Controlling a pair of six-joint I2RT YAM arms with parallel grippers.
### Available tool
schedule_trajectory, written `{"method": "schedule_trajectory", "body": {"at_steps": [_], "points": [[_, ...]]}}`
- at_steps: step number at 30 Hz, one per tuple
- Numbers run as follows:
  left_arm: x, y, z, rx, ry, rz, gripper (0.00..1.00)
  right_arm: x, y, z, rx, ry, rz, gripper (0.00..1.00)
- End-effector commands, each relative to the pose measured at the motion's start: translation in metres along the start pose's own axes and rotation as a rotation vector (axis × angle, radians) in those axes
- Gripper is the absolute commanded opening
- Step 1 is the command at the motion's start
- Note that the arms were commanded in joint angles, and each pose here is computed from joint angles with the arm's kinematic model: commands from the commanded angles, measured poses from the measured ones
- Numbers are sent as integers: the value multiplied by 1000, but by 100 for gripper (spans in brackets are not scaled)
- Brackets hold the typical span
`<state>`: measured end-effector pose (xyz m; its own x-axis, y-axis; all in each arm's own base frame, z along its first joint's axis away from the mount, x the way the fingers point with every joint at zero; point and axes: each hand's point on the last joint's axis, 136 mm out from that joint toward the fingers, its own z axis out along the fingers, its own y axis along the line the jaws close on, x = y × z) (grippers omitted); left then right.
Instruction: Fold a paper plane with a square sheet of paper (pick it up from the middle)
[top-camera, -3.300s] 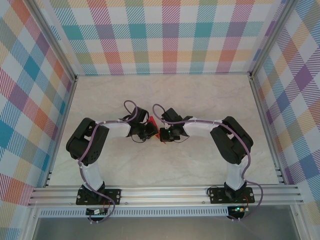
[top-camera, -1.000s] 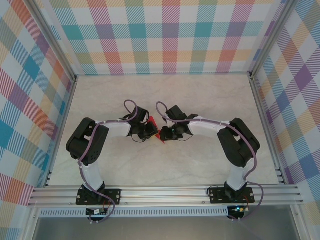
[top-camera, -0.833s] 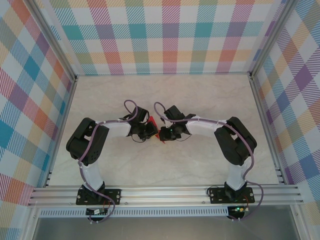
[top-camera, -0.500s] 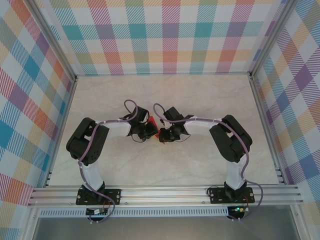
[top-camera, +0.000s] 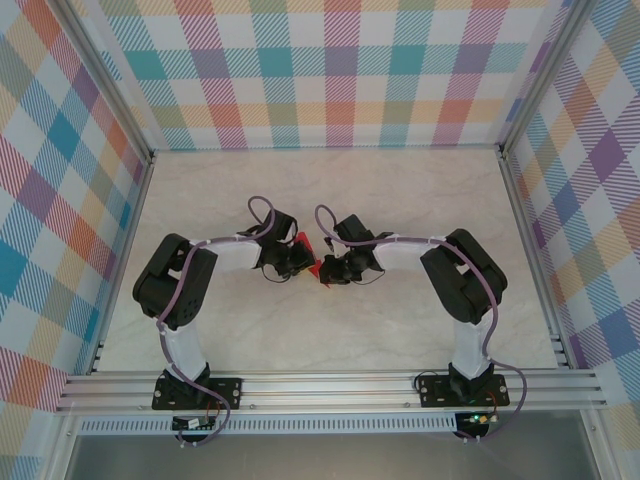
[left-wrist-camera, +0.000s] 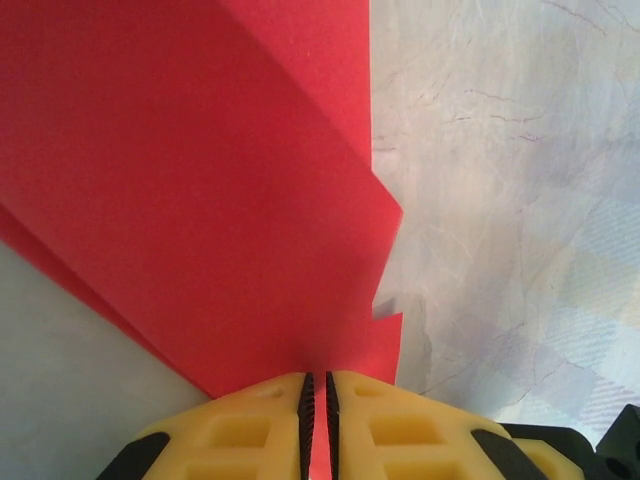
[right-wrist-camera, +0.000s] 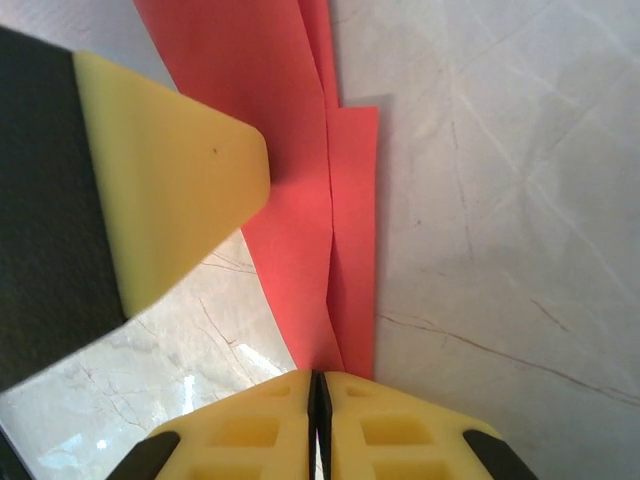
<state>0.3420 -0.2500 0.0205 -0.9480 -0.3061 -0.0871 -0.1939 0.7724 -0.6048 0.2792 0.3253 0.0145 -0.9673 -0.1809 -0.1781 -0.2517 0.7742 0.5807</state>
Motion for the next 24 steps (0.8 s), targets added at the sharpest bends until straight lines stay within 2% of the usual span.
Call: {"method": "schedule_trajectory", "body": {"at_steps": [1,15,24], "points": [[-23,29,3,-67,-44,-17,16,44,-51,12,158,127,109,12],[-70,45,-12,-40,-102,-4,17,53,-58,11,187,162,130,12],[-98,49,-21,-91,-174,36,17,55,-58,10,192,164,131,12]]}}
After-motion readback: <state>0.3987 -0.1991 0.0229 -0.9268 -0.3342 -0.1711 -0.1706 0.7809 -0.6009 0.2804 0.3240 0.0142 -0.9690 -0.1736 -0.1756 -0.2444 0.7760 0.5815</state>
